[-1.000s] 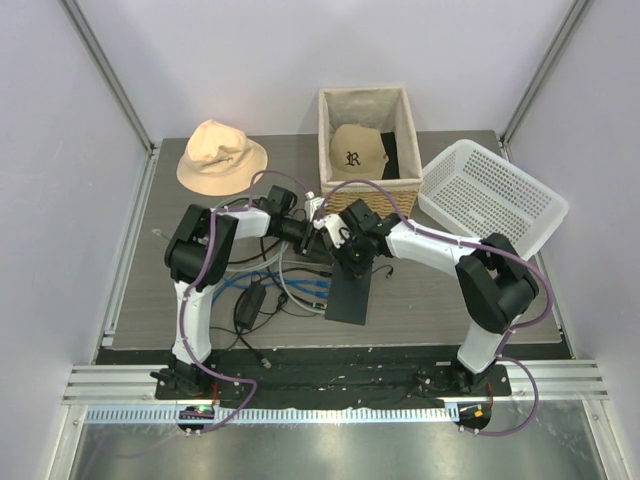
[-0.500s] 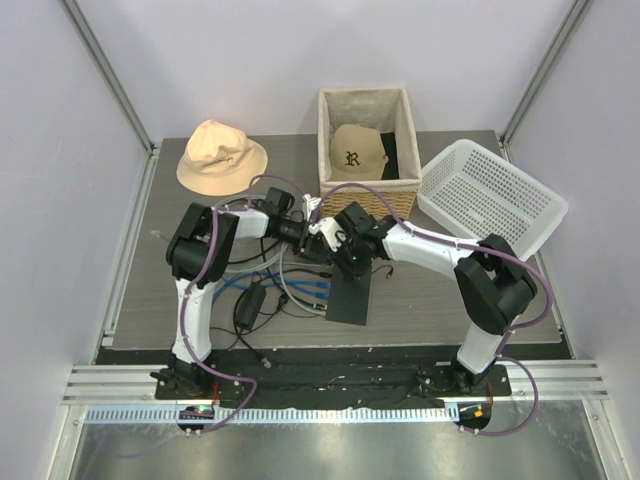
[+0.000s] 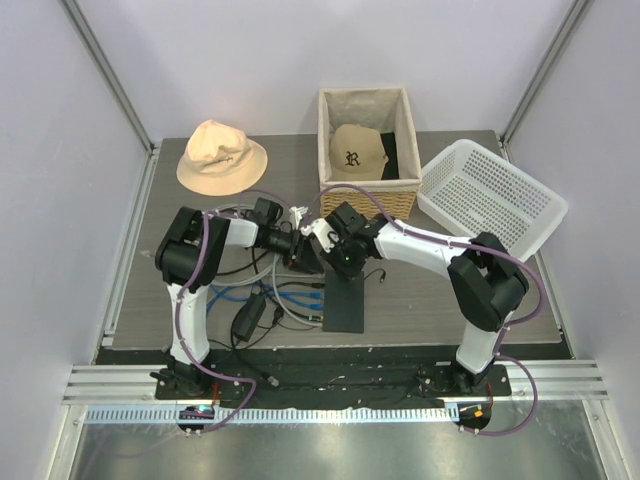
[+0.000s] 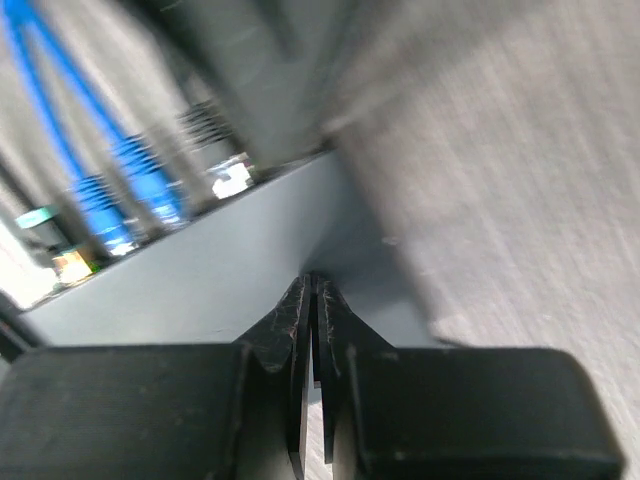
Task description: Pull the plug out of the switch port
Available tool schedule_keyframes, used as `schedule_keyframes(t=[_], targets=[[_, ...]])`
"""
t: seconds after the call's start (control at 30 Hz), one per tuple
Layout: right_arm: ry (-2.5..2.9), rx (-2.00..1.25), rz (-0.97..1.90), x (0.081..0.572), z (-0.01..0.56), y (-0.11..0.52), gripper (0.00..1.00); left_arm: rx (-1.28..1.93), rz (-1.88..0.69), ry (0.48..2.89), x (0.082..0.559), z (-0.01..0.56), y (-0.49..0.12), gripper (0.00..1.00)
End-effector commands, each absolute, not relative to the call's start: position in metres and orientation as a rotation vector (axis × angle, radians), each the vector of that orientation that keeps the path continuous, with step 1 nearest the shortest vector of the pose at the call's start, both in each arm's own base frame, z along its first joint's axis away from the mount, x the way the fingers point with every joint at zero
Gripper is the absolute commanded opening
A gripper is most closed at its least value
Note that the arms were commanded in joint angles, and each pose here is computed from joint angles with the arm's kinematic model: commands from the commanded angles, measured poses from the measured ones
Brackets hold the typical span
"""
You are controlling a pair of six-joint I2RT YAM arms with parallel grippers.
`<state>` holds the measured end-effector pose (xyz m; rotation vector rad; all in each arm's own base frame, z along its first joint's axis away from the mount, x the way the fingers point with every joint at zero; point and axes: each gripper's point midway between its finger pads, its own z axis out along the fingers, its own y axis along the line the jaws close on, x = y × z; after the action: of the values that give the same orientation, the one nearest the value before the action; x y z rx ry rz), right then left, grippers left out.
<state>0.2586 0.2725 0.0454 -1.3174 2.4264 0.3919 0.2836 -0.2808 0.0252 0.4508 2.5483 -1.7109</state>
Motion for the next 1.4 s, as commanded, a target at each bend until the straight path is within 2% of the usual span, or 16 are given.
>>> schedule_keyframes(t=[0.0,0.4,0.53,0.7,0.93,1.23,1.37], targets=[[2.398,-1.229,0.330,0.279,0.071,0.274,0.10,0.225,-1.455,2.937,0.242,-0.047,-0.252,0.43],[2.511,-1.261,0.495,0.236,0.059,0.268,0.08,0.262,-1.392,2.904,0.248,-0.045,-0.251,0.46],[2.555,-1.233,0.446,0.235,0.036,0.261,0.08,0.334,-1.411,2.896,0.243,-0.044,-0.260,0.46],[2.575,-1.211,0.463,0.237,0.027,0.265,0.07,0.427,-1.387,2.958,0.228,-0.056,-0.263,0.39],[2.587,-1.202,0.486,0.234,0.021,0.265,0.07,0.511,-1.434,2.914,0.223,-0.049,-0.268,0.32],[2.614,-1.180,0.460,0.233,0.012,0.258,0.07,0.679,-1.528,2.844,0.208,-0.034,-0.282,0.28],[2.614,-1.172,0.457,0.236,0.010,0.259,0.07,0.751,-1.492,2.849,0.203,-0.035,-0.283,0.20]])
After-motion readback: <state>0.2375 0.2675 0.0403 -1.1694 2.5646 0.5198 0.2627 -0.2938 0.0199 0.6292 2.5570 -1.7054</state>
